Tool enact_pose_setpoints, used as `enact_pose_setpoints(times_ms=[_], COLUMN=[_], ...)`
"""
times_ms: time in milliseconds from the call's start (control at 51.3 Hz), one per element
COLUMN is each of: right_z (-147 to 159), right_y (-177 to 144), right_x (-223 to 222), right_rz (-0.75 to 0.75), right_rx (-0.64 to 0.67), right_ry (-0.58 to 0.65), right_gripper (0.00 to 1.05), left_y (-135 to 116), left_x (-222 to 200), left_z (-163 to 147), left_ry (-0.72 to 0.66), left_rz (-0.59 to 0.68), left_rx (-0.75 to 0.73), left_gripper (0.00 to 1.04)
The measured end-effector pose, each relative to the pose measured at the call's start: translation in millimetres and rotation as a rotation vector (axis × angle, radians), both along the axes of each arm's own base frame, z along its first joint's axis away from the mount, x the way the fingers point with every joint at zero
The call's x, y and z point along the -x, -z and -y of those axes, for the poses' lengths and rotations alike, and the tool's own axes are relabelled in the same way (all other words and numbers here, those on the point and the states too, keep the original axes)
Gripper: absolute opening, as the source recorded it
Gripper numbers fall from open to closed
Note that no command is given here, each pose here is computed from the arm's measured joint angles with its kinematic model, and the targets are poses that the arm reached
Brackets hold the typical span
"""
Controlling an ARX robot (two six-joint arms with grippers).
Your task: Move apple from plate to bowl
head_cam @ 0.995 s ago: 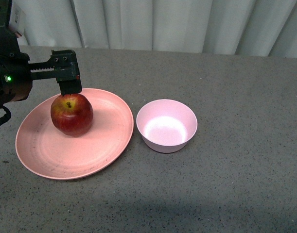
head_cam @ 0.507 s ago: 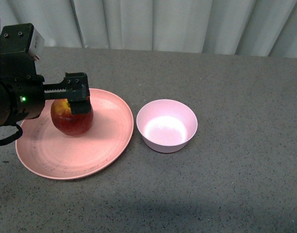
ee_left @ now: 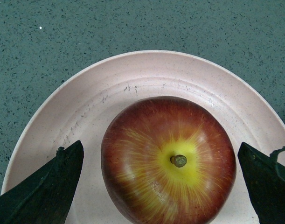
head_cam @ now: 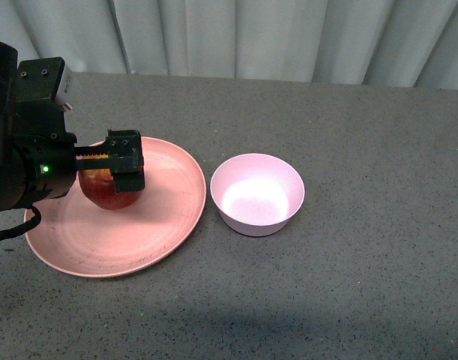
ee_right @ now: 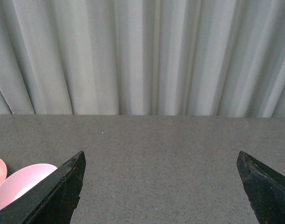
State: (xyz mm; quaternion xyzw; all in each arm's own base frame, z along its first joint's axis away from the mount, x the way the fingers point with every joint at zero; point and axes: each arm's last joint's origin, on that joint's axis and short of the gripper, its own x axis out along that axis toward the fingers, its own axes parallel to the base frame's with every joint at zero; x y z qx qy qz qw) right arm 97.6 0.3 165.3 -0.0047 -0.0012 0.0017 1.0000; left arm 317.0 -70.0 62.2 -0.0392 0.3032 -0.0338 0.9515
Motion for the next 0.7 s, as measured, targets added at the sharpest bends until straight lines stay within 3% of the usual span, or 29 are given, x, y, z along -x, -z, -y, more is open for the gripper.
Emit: enact_pose_setpoints(times_ms=[351, 527, 702], right_z=[0.0, 0.0, 0.0], right_y=[0.0, 0.0, 0.0], right_x=[0.0, 0.0, 0.0], right_rz=[0.000, 0.000, 0.000], right_rx=[0.000, 0.000, 0.000], right_ry=[0.000, 0.000, 0.000], right_gripper=[0.95, 0.95, 0.95], left_y=[4.1, 4.0, 2.8], left_x=[0.9, 1.0, 1.3], left_z=[1.4, 1.9, 3.6], left_ry=[0.011, 0.018, 0.028], left_rz=[-0.014, -0.013, -0.014], left_rx=[-0.009, -0.014, -0.002], left_gripper=[0.98, 0.78, 0.74])
